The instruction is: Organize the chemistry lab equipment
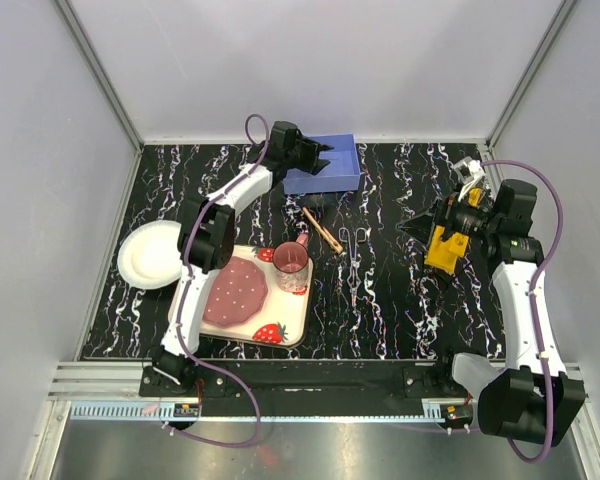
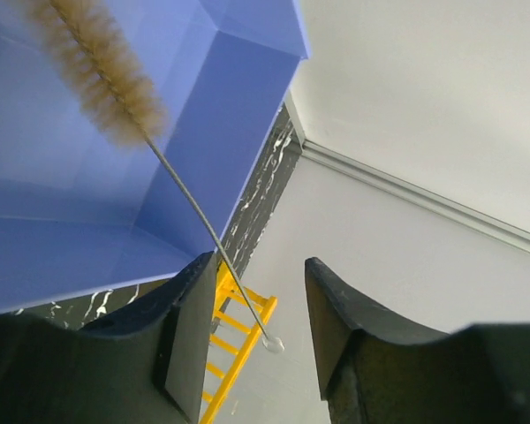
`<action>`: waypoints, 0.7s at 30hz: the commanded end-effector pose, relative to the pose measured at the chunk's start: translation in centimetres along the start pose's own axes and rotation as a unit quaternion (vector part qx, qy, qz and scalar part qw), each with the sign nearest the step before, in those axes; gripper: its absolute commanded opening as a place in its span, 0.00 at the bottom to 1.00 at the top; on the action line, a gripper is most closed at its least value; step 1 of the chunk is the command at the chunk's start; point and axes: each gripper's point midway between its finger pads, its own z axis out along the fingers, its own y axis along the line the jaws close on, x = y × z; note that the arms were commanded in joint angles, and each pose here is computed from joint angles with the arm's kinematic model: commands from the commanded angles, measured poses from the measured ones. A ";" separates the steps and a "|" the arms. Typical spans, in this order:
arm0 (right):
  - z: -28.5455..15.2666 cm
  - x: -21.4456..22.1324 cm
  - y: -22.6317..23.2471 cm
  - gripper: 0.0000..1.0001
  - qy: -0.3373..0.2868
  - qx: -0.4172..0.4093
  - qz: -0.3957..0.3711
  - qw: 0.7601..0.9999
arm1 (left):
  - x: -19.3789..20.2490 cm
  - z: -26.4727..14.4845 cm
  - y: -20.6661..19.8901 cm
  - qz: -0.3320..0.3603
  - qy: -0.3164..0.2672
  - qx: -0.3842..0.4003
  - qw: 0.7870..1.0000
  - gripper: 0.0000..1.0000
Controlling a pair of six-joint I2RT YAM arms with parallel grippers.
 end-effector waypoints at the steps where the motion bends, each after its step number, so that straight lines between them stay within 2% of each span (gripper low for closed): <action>1: -0.3 -0.8 0.6 1.00 -0.014 -0.011 -0.019 1.000 | 1.0 -1.7 -5.0 0.011 0.013 0.057 0.998 0.49; 5: -0.4 -1.0 0.5 1.00 -0.008 -0.006 -0.028 1.000 | 1.7 -4.0 -7.9 0.046 0.027 0.092 0.994 0.59; 6: -0.4 -1.1 0.5 1.00 -0.006 -0.004 -0.032 0.999 | 1.7 -4.5 -8.5 0.052 0.029 0.098 0.993 0.64; 9: -0.5 -1.4 0.1 1.00 0.012 0.003 -0.042 0.999 | 2.0 -6.6 -9.6 0.080 0.048 0.113 0.989 0.70; 10: -0.7 -0.9 0.0 1.00 0.026 0.008 -0.030 0.999 | 2.6 -8.3 -11.0 0.095 0.059 0.135 0.985 0.71; 12: -0.7 -1.7 -0.4 1.00 0.036 0.013 -0.054 0.998 | 2.0 -9.3 -10.2 0.123 0.058 0.133 0.982 0.73; 13: -0.8 -1.1 -0.6 1.00 0.053 0.020 -0.042 0.997 | 1.9 -10.4 -10.4 0.140 0.058 0.137 0.979 0.73; 14: -0.6 -1.6 -0.7 1.00 0.061 0.020 -0.066 0.996 | 2.0 -12.6 -11.5 0.189 0.048 0.151 0.969 0.75; 16: -0.7 -1.0 -0.8 1.00 0.089 0.031 -0.067 0.993 | 0.8 -14.3 -9.7 0.229 0.026 0.123 0.965 0.80; 17: -0.1 -1.2 -0.4 1.00 0.103 0.023 -0.092 0.990 | 1.0 -17.5 -11.2 0.286 0.005 0.142 0.948 0.82; 18: 0.2 -0.9 -0.2 1.00 0.116 0.024 -0.098 0.988 | 0.1 -18.0 -8.9 0.298 -0.004 0.117 0.947 0.83; 20: 0.9 0.0 -0.5 1.00 0.151 0.039 -0.116 0.981 | -0.4 -20.4 -8.0 0.353 -0.026 0.116 0.928 0.87; 21: 2.0 0.7 0.7 1.00 0.168 0.021 -0.130 0.977 | -0.7 -22.8 -7.2 0.369 -0.043 0.114 0.921 0.89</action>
